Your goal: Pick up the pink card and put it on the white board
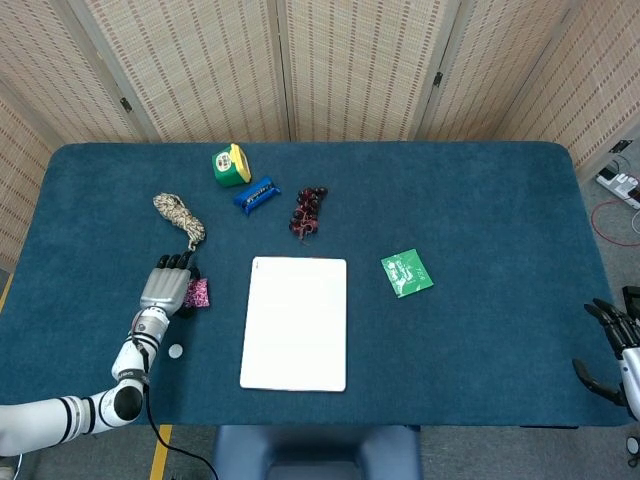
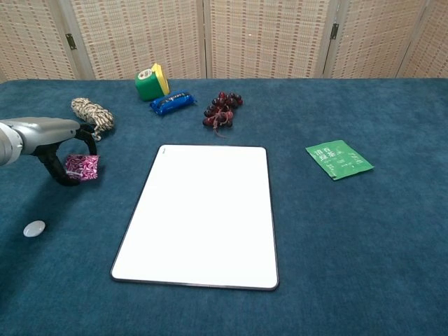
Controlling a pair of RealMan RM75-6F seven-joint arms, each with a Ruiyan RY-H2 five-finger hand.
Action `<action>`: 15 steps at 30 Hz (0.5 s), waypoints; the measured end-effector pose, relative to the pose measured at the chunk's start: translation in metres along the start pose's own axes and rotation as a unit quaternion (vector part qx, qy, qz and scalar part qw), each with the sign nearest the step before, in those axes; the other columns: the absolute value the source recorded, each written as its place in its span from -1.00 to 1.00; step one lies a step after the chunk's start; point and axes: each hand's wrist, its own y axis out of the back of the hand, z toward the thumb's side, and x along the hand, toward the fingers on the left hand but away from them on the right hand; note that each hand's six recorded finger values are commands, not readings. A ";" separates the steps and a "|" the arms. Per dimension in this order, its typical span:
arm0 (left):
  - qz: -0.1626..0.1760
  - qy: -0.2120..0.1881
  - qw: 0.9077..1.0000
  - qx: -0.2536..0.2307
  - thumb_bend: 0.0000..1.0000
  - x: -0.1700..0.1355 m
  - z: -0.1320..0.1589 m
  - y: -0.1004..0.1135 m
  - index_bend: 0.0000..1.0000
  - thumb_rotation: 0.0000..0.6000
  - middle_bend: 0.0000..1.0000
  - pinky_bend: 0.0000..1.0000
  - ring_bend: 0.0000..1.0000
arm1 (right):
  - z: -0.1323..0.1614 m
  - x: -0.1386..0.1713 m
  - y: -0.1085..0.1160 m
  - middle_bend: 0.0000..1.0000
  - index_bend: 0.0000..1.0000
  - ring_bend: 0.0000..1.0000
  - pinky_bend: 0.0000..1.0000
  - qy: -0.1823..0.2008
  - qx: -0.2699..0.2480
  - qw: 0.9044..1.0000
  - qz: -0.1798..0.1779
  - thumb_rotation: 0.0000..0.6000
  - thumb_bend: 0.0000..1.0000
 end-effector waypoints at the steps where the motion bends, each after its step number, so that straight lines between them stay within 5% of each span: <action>1: 0.003 -0.007 1.000 0.001 -0.37 -0.002 0.004 0.002 -0.38 1.00 -0.98 -1.00 -1.00 | 0.000 0.000 0.000 -0.68 -0.75 -0.64 -1.00 0.000 0.000 1.000 0.000 1.00 -0.30; 15: 0.033 -0.135 0.989 0.052 -0.37 -0.015 0.100 0.024 -0.44 1.00 -0.98 -1.00 -1.00 | -0.005 0.003 0.003 -0.68 -0.75 -0.64 -1.00 -0.013 0.003 1.000 -0.003 1.00 -0.30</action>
